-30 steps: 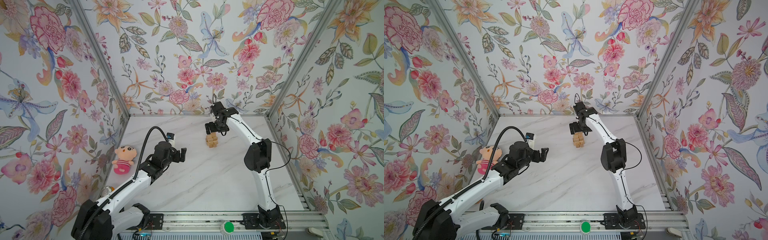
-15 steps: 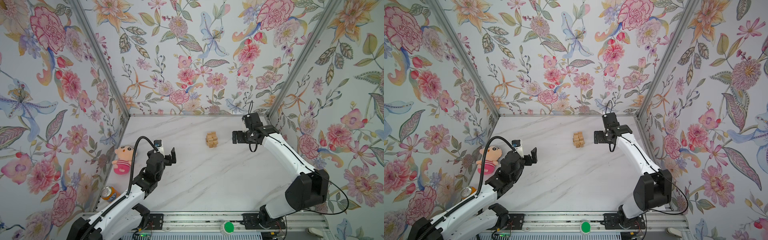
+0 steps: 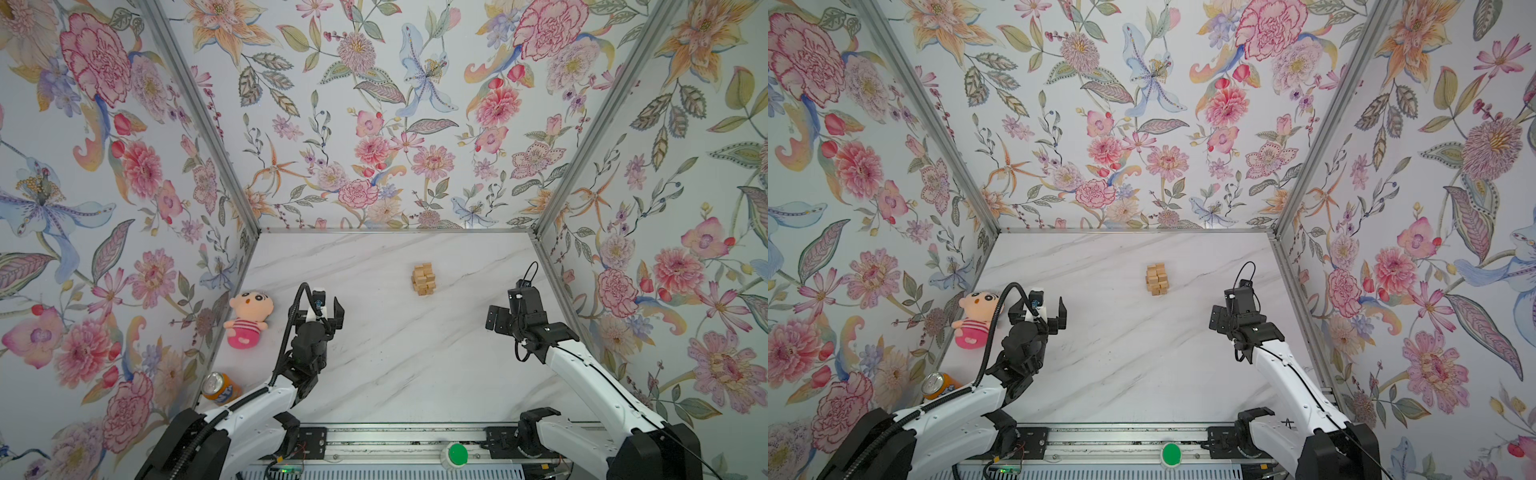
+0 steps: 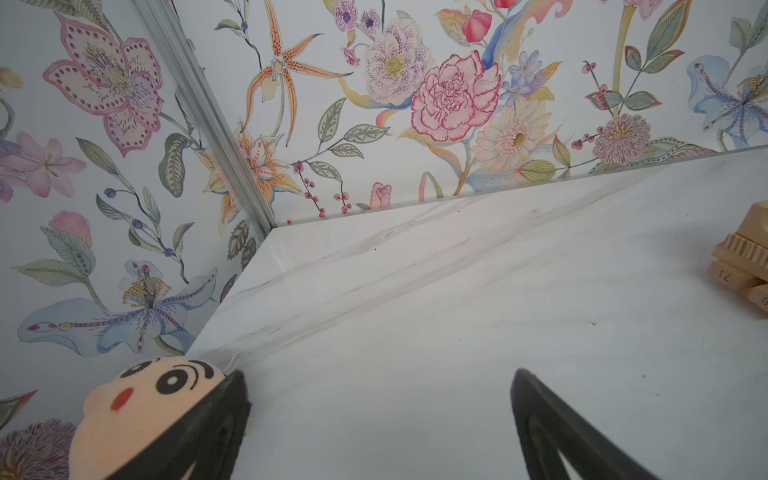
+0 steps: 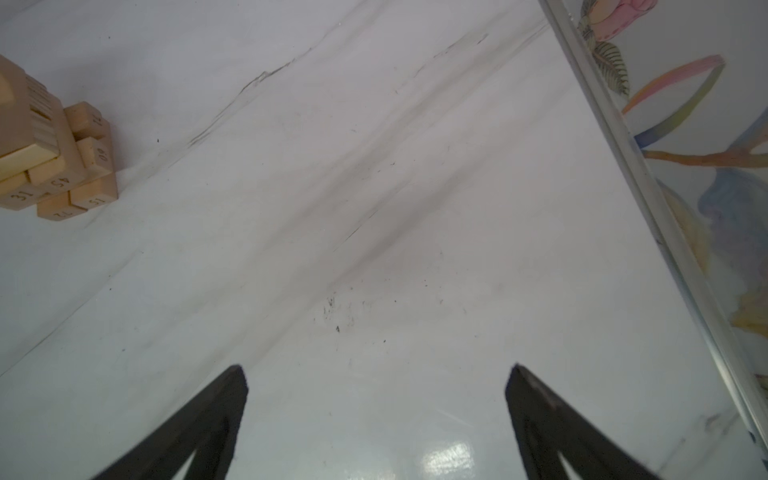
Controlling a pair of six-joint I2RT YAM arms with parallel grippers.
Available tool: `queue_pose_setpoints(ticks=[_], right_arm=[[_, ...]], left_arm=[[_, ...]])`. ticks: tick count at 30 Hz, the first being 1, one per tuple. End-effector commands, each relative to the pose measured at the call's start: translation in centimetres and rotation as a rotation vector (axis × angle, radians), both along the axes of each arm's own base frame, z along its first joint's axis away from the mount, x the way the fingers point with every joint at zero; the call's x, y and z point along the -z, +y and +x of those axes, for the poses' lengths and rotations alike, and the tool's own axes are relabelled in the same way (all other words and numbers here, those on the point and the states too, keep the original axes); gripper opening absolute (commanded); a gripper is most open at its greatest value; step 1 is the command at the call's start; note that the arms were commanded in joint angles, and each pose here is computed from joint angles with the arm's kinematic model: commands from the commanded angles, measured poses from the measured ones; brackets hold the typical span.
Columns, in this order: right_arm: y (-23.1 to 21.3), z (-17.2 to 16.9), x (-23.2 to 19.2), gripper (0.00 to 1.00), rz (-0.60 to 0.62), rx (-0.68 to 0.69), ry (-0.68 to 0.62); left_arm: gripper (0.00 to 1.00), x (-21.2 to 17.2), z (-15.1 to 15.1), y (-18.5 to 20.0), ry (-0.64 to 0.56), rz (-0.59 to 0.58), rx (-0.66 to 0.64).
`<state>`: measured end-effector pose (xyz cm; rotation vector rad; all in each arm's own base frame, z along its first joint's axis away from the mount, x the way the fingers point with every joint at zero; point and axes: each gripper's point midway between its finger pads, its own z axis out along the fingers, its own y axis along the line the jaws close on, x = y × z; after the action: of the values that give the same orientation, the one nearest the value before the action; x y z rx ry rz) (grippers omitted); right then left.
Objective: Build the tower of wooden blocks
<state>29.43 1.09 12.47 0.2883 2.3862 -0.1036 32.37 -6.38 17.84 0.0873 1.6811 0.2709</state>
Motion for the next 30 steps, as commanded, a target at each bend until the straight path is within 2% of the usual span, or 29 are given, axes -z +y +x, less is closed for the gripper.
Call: queue_pose_setpoints(ticks=[1,5,9,16,18,20,22,24,27,30], right_arm=[[-1.9,0.9,0.2,0.99,-0.004,0.083,-0.056],[-3.2,2.0,-0.2,0.99,0.016,0.135,-0.152],[-3.0,3.5,-0.6,0.99,0.025,0.097,-0.269],[-4.7,4.5,-1.0,0.99,-0.016,0.137,-0.391],[-4.6,5.0,-0.9,0.99,-0.002,0.123,-0.401],[-4.6,5.7,-0.7,0.99,0.001,0.11,-0.39],[-4.6,6.4,-0.5,0.99,0.0,0.093,-0.378],[-4.7,6.7,-0.5,0.99,-0.025,0.077,-0.392],[-4.6,5.6,0.8,0.99,-0.058,0.068,-0.414],[-4.1,4.8,1.0,0.99,-0.059,0.047,-0.488]], left_arm=[[0.99,-2.2,1.3,1.4,-0.081,0.053,-0.057],[0.99,-1.7,2.6,1.9,-0.1,0.092,-0.031],[0.99,0.3,3.1,3.9,-0.056,0.097,-0.061],[0.99,1.1,3.4,6.3,-0.116,0.087,-0.102],[0.99,1.2,3.5,7.5,-0.144,0.045,-0.142],[0.99,2.4,2.4,8.6,-0.135,0.005,-0.162],[0.99,2.9,2.3,8.9,-0.154,0.007,-0.169],[0.99,3.7,2.7,8.7,-0.105,-0.001,-0.151],[0.99,4.0,3.7,8.9,-0.084,-0.008,-0.149],[0.99,4.7,3.6,9.5,-0.057,-0.028,-0.159]])
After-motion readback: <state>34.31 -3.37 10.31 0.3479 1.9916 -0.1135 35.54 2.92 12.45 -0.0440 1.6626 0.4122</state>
